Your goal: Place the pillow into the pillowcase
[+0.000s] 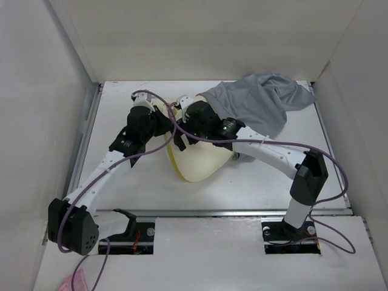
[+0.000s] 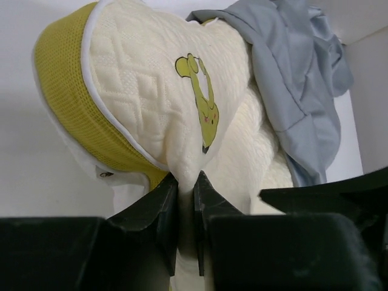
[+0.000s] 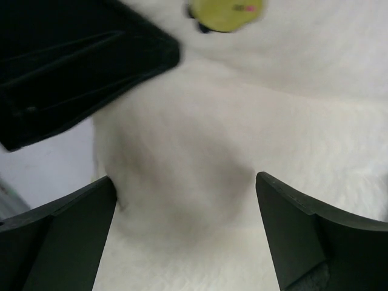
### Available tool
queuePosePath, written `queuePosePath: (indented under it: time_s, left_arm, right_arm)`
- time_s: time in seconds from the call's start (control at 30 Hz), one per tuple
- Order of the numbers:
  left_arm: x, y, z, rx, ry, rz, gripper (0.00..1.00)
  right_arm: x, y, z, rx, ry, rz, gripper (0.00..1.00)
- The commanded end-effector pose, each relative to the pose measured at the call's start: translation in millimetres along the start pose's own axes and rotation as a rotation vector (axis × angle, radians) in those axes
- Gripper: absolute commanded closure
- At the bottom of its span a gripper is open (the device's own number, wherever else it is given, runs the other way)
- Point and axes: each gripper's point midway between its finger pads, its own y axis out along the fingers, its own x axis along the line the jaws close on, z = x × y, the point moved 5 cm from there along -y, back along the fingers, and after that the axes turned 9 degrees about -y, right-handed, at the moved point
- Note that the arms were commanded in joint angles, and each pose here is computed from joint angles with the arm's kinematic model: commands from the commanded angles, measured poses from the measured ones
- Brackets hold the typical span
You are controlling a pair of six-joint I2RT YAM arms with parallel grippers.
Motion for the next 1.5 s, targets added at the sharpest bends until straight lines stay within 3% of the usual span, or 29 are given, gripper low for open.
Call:
queuePosePath:
  time_s: [0.0, 0.03, 0.07, 0.13, 0.23, 0.37, 0.5, 0.57, 0.63, 0.67, 0.7, 0.73, 0.83, 0.87, 0.9, 1.0, 1.07, 1.2, 1.27, 1.3, 1.33, 1.37, 1.43, 1.47]
  left_arm:
    - [5, -13, -8, -0.058, -0.012, -0.07, 0.9]
    - [14, -14, -6, -0.055, -0.009, -0.125, 0.25]
    - [27, -13, -5, -0.078, -0.037, -0.21, 0.0]
    - [46, -18, 4, -0.062, -0.064, -0.324, 0.0]
    - [55, -21, 7, -0.075, -0.056, -0.364, 0.0]
    - [45, -22, -22, -0.199, -0.022, -0.355, 0.0]
    - [11, 24, -30, -0.14, 0.131, -0.156, 0.0]
    - [14, 68, -7, 0.007, 0.183, -0.13, 0.0]
    - [7, 94, -4, 0.104, 0.214, -0.129, 0.13]
    - [27, 118, 18, 0.193, 0.217, -0.188, 0.22]
    - [35, 124, 28, 0.245, 0.217, -0.218, 0.34]
    - [40, 130, 36, 0.277, 0.215, -0.227, 0.54]
    - [66, 130, 86, 0.419, 0.183, -0.255, 0.74]
    - [68, 126, 100, 0.46, 0.171, -0.238, 0.89]
    - [66, 119, 110, 0.481, 0.177, -0.22, 0.97]
    - [56, 82, 164, 0.615, 0.202, -0.154, 1.0]
    - [28, 45, 191, 0.676, 0.261, -0.038, 1.0]
    - [-31, -12, 203, 0.698, 0.303, 0.212, 1.0]
    - [-52, -31, 193, 0.653, 0.318, 0.292, 0.87]
    - [-57, -32, 182, 0.617, 0.323, 0.271, 0.47]
    - [-55, -27, 170, 0.539, 0.327, 0.203, 0.33]
    - [-55, -27, 161, 0.498, 0.333, 0.169, 0.25]
    - [-47, -18, 139, 0.417, 0.314, 0.063, 0.0]
    - [-36, -9, 126, 0.351, 0.288, -0.028, 0.0]
  right_arm:
    - [-32, -25, -14, -0.054, 0.053, 0.282, 0.01]
    - [-38, -30, 0, 0.001, 0.052, 0.335, 0.01]
    - [-42, -41, 2, 0.002, 0.076, 0.376, 0.01]
    - [-59, -52, 23, 0.058, 0.116, 0.442, 0.01]
    - [-85, -75, 47, 0.09, 0.284, 0.454, 0.01]
    - [-99, -91, 109, 0.174, 0.453, 0.431, 0.01]
    - [-91, -79, 133, 0.165, 0.53, 0.321, 0.01]
    - [-94, -64, 143, 0.206, 0.557, 0.333, 0.01]
    - [-106, -50, 146, 0.216, 0.597, 0.37, 0.01]
    - [-111, -47, 142, 0.2, 0.603, 0.376, 0.01]
    - [-118, -45, 144, 0.195, 0.624, 0.391, 0.01]
    - [-125, -43, 140, 0.174, 0.633, 0.401, 0.01]
    - [-144, -46, 139, 0.158, 0.673, 0.448, 0.01]
    - [-151, -47, 140, 0.156, 0.68, 0.471, 0.01]
    - [-155, -49, 141, 0.154, 0.688, 0.481, 0.01]
    - [-177, -53, 152, 0.193, 0.684, 0.562, 0.01]
    - [-189, -60, 146, 0.176, 0.665, 0.624, 0.01]
    - [-202, -83, 128, 0.16, 0.601, 0.721, 0.01]
    - [-206, -100, 115, 0.153, 0.569, 0.757, 0.01]
    - [-208, -106, 104, 0.139, 0.555, 0.756, 0.01]
    - [-203, -117, 100, 0.148, 0.536, 0.731, 0.01]
    - [-200, -120, 96, 0.139, 0.515, 0.703, 0.01]
    - [-170, -115, 92, 0.142, 0.441, 0.538, 0.01]
    - [-156, -118, 87, 0.121, 0.378, 0.485, 0.01]
